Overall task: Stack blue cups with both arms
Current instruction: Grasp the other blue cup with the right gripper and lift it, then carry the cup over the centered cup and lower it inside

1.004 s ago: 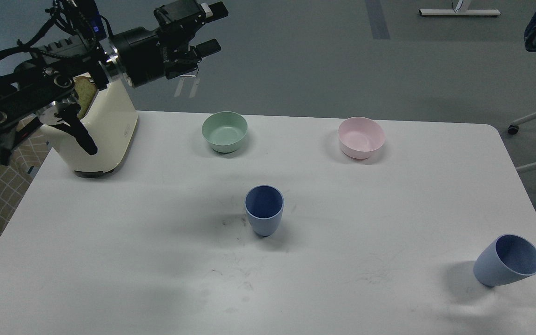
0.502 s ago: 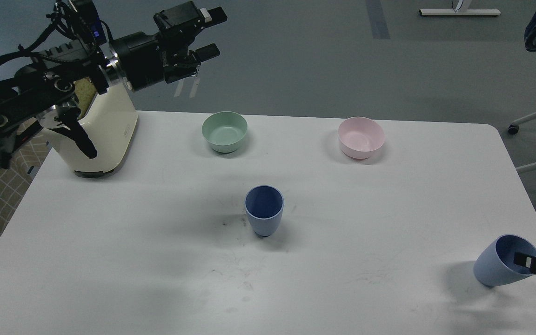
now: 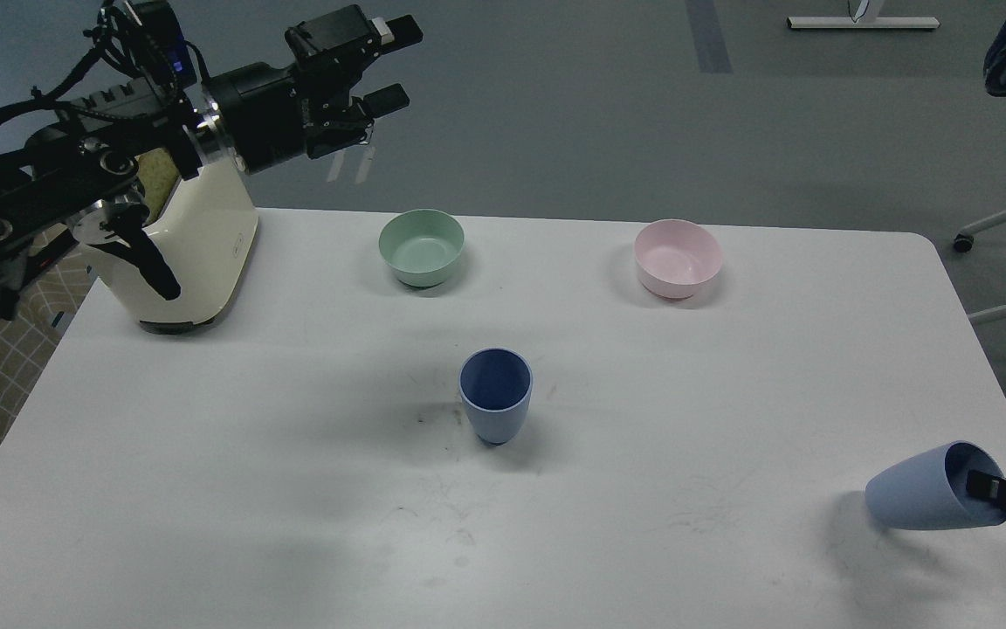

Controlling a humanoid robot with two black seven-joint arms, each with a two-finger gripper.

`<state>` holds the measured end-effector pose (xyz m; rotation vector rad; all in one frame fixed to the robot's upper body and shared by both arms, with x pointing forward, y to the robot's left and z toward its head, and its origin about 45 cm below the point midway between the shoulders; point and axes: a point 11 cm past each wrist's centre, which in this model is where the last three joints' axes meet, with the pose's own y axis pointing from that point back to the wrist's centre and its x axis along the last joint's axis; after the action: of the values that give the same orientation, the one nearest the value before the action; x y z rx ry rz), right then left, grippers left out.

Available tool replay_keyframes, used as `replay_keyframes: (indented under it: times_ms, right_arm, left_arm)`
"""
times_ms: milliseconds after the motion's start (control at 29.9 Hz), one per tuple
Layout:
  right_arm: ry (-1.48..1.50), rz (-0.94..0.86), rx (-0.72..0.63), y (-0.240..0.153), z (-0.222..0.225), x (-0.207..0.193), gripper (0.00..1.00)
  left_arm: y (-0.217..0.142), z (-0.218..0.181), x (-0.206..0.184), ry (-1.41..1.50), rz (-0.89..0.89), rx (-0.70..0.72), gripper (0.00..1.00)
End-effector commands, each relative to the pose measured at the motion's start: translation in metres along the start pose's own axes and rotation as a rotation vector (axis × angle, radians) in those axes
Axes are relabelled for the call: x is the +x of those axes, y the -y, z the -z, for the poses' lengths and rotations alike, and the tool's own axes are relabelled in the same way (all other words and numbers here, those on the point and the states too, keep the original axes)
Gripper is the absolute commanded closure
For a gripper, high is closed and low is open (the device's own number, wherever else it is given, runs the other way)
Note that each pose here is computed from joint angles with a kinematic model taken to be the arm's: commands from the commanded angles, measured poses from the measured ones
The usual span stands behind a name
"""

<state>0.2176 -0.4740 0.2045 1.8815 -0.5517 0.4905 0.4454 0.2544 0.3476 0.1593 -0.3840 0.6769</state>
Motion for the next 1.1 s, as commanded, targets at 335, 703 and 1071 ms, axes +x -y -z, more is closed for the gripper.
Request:
replay_keyframes:
  times_ms: [335,703,1071]
  right_arm:
    - [-0.242,-0.144,0.073,0.027,0.048,0.135,1.00]
    - [-0.527,-0.026,0.181,0.084,0.184,0.210,1.00]
    - [-0.794,0.145,0.298,0.120,0.353,0.187,1.00]
  left_arm:
    - [-0.002,-0.002,0.002,0.000,-0.001,-0.003,0.04]
    - [-0.007,-0.001,0.006,0.008,-0.010,0.006,0.04]
    - [-0.006,-0.002,0.005,0.006,-0.008,0.003,0.04]
